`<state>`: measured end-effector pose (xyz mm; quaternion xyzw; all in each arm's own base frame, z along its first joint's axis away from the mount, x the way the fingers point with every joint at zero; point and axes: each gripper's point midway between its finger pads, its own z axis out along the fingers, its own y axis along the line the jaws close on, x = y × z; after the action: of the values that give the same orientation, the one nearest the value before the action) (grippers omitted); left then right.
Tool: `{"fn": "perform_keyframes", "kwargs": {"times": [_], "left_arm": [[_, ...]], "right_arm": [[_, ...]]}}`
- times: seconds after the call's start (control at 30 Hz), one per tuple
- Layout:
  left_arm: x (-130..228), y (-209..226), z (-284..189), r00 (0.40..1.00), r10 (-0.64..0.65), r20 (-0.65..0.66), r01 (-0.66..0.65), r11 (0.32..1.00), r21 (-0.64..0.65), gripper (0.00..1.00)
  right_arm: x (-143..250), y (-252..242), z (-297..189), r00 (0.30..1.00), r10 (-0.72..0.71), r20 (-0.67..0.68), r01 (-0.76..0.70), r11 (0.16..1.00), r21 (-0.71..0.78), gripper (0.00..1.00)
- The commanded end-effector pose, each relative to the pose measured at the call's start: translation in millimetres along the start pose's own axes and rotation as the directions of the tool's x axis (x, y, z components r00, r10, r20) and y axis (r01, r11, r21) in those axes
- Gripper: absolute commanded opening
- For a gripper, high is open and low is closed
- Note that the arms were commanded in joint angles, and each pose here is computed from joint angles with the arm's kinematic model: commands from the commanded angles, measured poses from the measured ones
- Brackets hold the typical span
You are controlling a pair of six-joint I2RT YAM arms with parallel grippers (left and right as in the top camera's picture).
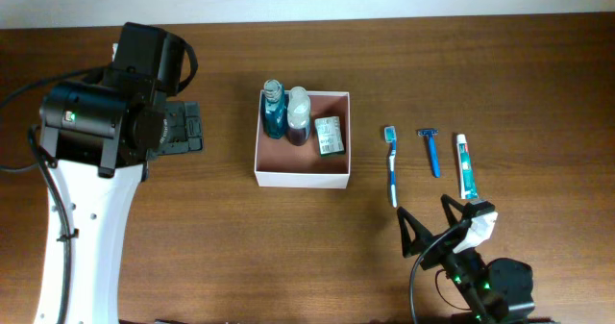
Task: Pack container
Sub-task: 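Drop the soap box into the box and lift the left arm away, then reach the right gripper down and grasp the blue toothbrush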
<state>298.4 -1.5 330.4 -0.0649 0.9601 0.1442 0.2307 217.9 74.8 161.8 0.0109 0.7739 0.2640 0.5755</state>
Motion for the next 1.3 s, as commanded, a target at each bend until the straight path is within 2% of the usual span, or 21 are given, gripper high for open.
{"fn": "perform_keyframes", "kwargs": {"times": [0.0, 0.17, 0.4, 0.5, 0.63, 0.73, 0.93, 1.03, 1.17, 1.27], "left_arm": [[0, 6, -5, 1.000, -0.002, 0.017, 0.002, 1.000, -0.011, 0.99], [0, 6, -5, 1.000, -0.002, 0.017, 0.002, 1.000, -0.011, 0.99], [0, 6, -5, 1.000, -0.002, 0.017, 0.002, 1.000, -0.011, 0.99], [0, 6, -5, 1.000, -0.002, 0.017, 0.002, 1.000, -0.011, 0.99], [0, 6, -5, 1.000, -0.002, 0.017, 0.002, 1.000, -0.011, 0.99], [0, 6, -5, 1.000, -0.002, 0.017, 0.002, 1.000, -0.011, 0.99], [0, 6, -5, 1.000, -0.002, 0.017, 0.002, 1.000, -0.011, 0.99], [0, 6, -5, 1.000, -0.002, 0.017, 0.002, 1.000, -0.011, 1.00], [0, 6, -5, 1.000, -0.002, 0.017, 0.002, 1.000, -0.011, 0.99], [0, 6, -5, 1.000, -0.002, 0.017, 0.002, 1.000, -0.011, 0.99]], "right_arm": [[15, -6, 4, 0.989, 0.118, -0.088, -0.115, 0.993, 0.035, 0.99], [22, -20, 11, 0.962, 0.160, -0.219, -0.128, 0.980, 0.155, 0.99], [-33, -16, 49, 0.921, 0.051, -0.386, 0.026, 0.981, 0.193, 0.99], [-54, -16, 71, 0.869, 0.055, -0.491, 0.058, 0.975, 0.213, 0.99], [-59, -34, 104, 0.776, 0.139, -0.615, 0.069, 0.951, 0.301, 0.99], [-49, -46, 132, 0.717, 0.180, -0.674, 0.068, 0.943, 0.325, 0.99], [-1, -69, 177, 0.620, 0.203, -0.758, 0.120, 0.930, 0.347, 0.99], [26, -85, 181, 0.572, 0.210, -0.793, 0.199, 0.903, 0.382, 0.86], [57, -92, 185, 0.510, 0.221, -0.832, 0.237, 0.893, 0.382, 0.75], [69, -107, 182, 0.501, 0.277, -0.820, 0.272, 0.849, 0.453, 0.70]]}}
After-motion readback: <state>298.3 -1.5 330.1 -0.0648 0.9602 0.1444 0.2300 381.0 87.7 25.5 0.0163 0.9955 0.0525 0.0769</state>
